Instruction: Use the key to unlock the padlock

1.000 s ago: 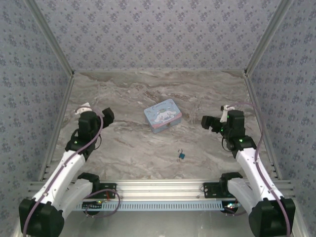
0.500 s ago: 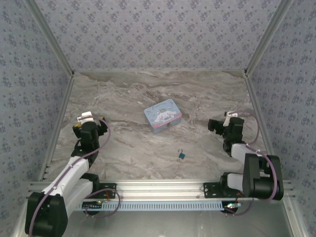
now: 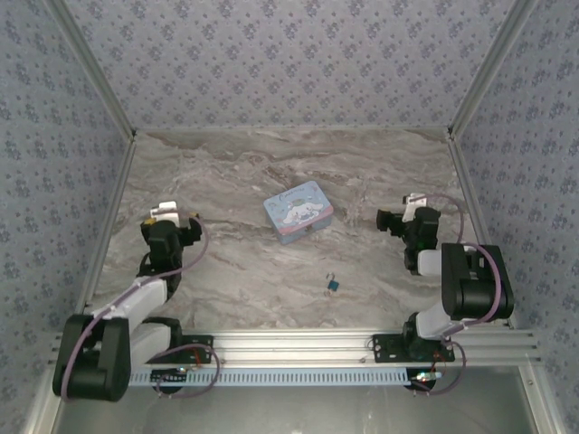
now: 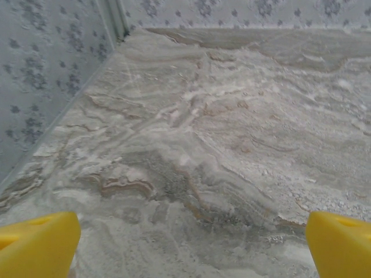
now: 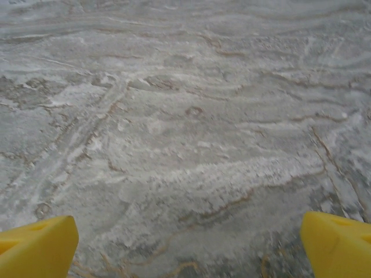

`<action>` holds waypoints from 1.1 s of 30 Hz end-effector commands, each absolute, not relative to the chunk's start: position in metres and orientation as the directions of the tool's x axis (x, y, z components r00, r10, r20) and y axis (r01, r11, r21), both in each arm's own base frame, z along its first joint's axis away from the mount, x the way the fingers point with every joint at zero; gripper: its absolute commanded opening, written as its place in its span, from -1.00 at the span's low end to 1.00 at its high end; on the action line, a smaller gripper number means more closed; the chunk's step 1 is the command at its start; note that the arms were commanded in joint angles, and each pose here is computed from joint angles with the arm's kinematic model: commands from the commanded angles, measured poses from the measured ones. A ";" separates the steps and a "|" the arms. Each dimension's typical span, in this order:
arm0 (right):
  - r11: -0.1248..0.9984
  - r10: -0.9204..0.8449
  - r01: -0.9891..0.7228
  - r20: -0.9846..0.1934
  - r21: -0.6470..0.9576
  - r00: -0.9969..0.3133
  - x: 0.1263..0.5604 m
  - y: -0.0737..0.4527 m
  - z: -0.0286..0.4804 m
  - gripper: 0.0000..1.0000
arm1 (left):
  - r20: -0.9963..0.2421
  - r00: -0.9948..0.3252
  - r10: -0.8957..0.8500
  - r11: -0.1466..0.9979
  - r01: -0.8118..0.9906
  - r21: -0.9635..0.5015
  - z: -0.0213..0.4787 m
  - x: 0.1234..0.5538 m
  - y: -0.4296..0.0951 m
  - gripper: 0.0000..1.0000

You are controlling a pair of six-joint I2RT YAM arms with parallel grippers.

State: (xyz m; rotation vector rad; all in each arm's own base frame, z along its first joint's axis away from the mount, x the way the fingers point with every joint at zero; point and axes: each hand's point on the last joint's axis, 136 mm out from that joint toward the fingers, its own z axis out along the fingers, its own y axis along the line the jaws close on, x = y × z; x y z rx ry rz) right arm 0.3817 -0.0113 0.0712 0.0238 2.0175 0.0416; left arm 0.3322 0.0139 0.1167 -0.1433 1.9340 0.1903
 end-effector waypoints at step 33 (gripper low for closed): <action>0.999 -0.019 0.027 -0.912 -0.033 -0.411 0.391 -0.014 0.081 1.00 | -0.923 -0.384 -0.031 0.997 -0.071 -0.004 0.088 0.398 0.014 0.99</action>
